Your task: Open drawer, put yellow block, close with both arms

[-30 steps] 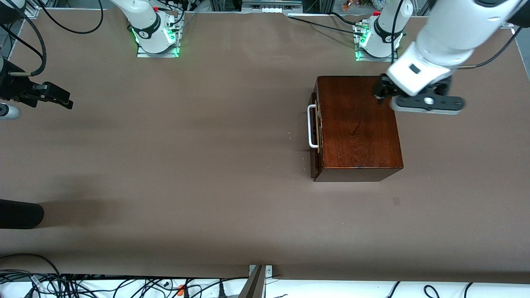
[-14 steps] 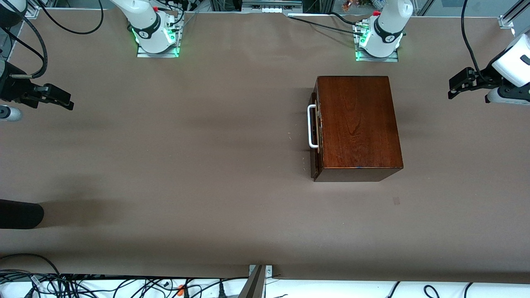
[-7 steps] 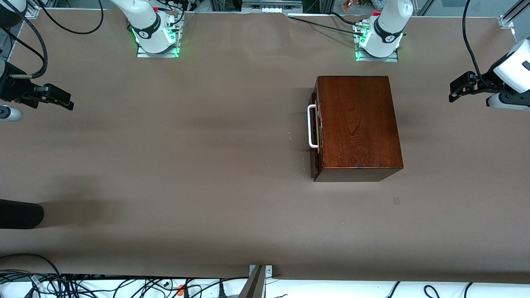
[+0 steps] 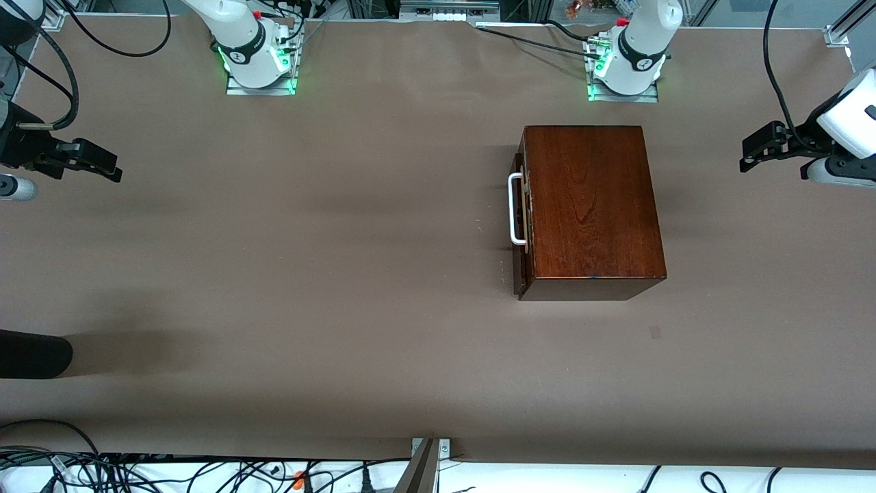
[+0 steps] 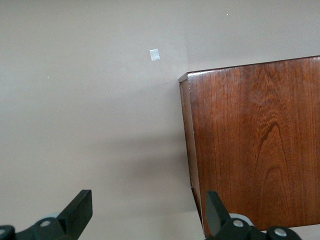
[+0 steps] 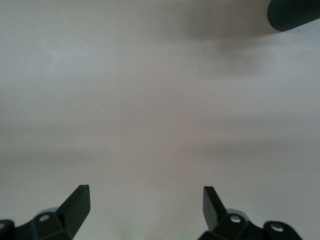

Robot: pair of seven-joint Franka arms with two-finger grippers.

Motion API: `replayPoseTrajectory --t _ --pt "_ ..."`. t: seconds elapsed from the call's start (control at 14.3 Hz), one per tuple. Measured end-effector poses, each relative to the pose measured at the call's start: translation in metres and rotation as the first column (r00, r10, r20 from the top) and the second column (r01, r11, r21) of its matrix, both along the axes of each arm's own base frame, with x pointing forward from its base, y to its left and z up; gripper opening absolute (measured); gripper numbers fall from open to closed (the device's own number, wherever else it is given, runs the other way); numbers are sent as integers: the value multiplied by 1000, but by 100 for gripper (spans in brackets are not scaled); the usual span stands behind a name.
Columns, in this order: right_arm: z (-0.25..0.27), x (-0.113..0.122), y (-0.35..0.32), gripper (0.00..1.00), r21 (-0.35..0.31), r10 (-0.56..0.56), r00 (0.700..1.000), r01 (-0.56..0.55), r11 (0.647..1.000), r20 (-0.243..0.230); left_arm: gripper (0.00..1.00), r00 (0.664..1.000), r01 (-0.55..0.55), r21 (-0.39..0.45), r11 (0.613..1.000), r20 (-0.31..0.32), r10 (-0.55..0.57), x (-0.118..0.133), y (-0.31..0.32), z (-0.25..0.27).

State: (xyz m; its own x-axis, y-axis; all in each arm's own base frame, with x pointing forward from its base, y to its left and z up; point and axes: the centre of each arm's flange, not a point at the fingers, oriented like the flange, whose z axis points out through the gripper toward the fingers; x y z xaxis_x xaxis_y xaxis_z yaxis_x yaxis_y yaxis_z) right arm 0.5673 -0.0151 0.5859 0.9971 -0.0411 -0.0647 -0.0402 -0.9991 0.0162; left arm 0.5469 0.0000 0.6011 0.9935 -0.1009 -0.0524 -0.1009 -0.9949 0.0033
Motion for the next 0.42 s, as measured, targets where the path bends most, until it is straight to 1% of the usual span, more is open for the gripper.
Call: replayPoseTrajectory --t 0.42 --pt "0 0 0 100 0 0 1000 0 1000 0 100 1000 7 0 1000 1 -7 0 -4 1"
